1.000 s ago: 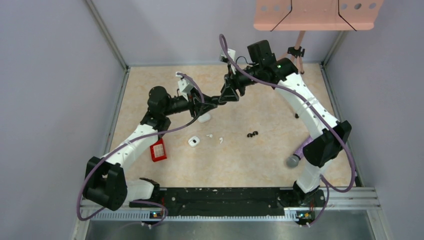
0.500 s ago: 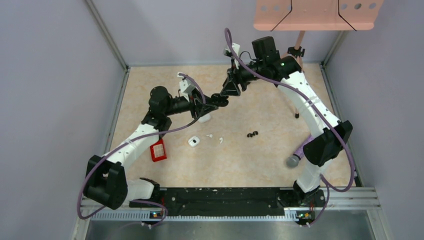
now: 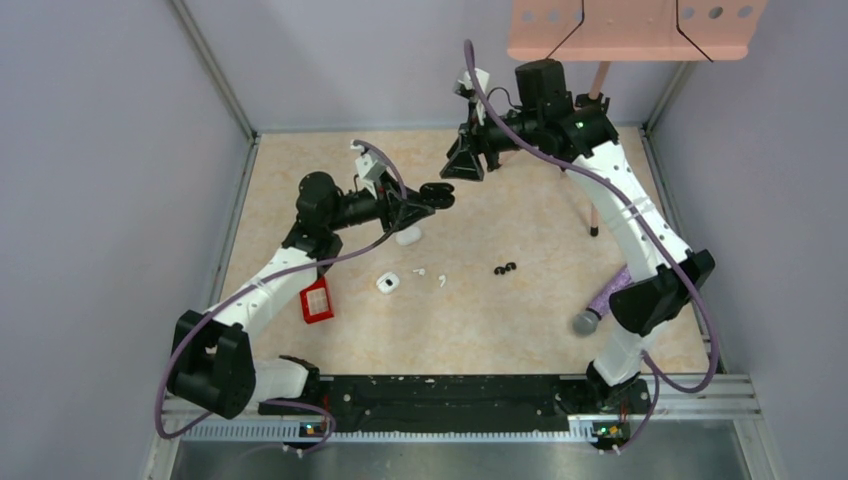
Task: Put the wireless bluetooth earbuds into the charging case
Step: Open the charging case, then pick up the earbud from the center of the board.
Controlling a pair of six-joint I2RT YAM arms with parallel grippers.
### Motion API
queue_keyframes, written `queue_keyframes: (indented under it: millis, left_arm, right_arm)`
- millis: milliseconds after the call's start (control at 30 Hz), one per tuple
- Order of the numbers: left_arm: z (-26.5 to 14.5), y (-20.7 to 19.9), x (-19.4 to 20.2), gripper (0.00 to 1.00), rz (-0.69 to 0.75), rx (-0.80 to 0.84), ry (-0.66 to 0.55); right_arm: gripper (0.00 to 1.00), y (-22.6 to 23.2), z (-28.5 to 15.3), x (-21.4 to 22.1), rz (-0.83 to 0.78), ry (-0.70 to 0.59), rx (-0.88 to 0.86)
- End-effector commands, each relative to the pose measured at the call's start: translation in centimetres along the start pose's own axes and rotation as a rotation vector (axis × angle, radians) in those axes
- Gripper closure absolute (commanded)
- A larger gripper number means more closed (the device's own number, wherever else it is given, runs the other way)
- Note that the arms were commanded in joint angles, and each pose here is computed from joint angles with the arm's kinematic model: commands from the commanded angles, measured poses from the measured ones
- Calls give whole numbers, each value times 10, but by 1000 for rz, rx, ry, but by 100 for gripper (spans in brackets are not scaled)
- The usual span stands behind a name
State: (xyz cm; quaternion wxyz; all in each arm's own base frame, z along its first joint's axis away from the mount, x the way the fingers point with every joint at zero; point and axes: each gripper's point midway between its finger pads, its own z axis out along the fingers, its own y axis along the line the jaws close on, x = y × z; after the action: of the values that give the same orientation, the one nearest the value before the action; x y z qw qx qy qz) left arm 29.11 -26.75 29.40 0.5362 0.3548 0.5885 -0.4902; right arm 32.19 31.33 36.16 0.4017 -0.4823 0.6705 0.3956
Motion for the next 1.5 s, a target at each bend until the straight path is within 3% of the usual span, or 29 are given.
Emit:
queue_keyframes:
  millis: [0, 200, 367, 467, 967, 1467]
  left_arm:
    - [0, 5, -20, 100, -6, -27, -57]
    - [-10, 7, -24, 100, -24, -48, -52]
    - [-23, 14, -24, 100, -37, -93, -49]
    - [-30, 19, -24, 100, -51, -124, -49]
    - [-54, 29, -29, 100, -84, -228, -51]
    - [-63, 37, -29, 100, -86, -272, -38]
  right_arm:
    - [47, 10, -28, -14, -81, -24, 65]
    - [56, -4, -45, 63, 35, 106, 148]
    - [67, -10, -56, 165, -54, 308, 225]
    - [71, -16, -51, 201, -63, 374, 227]
    - [75, -72, 1, 294, 58, 577, 153]
    - [72, -83, 8, 324, 70, 663, 108]
